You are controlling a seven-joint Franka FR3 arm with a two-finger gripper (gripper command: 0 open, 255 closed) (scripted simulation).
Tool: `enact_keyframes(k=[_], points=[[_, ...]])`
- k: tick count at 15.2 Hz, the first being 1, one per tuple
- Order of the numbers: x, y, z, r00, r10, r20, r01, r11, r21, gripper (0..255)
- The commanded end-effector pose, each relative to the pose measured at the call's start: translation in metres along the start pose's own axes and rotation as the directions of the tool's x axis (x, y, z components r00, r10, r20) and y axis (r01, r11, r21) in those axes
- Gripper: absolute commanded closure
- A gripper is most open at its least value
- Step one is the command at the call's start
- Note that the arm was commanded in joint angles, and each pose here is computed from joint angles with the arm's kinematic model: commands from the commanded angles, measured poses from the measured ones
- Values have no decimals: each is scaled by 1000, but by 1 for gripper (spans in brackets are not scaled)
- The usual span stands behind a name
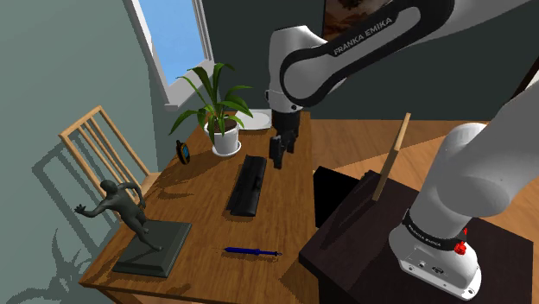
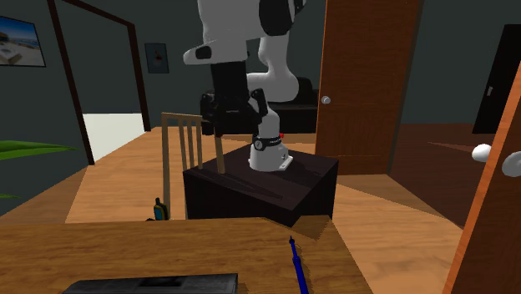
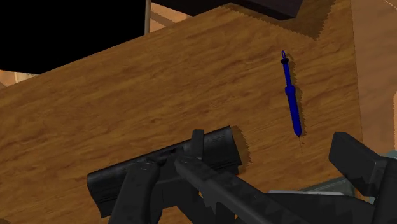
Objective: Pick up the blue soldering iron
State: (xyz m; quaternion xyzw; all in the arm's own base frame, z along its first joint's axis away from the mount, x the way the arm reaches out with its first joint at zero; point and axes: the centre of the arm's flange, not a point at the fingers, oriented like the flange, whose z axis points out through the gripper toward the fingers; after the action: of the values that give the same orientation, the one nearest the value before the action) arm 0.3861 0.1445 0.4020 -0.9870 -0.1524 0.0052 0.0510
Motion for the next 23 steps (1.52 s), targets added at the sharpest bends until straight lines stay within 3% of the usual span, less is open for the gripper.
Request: enact_keyframes(k=[1,12,23], points=[[11,-14,22,1000,-28,6,28,1000,1,0],[58,-78,146,983,-177,47,177,984,11,0],[91,-147,269,943,-320,86,319,947,27,0]])
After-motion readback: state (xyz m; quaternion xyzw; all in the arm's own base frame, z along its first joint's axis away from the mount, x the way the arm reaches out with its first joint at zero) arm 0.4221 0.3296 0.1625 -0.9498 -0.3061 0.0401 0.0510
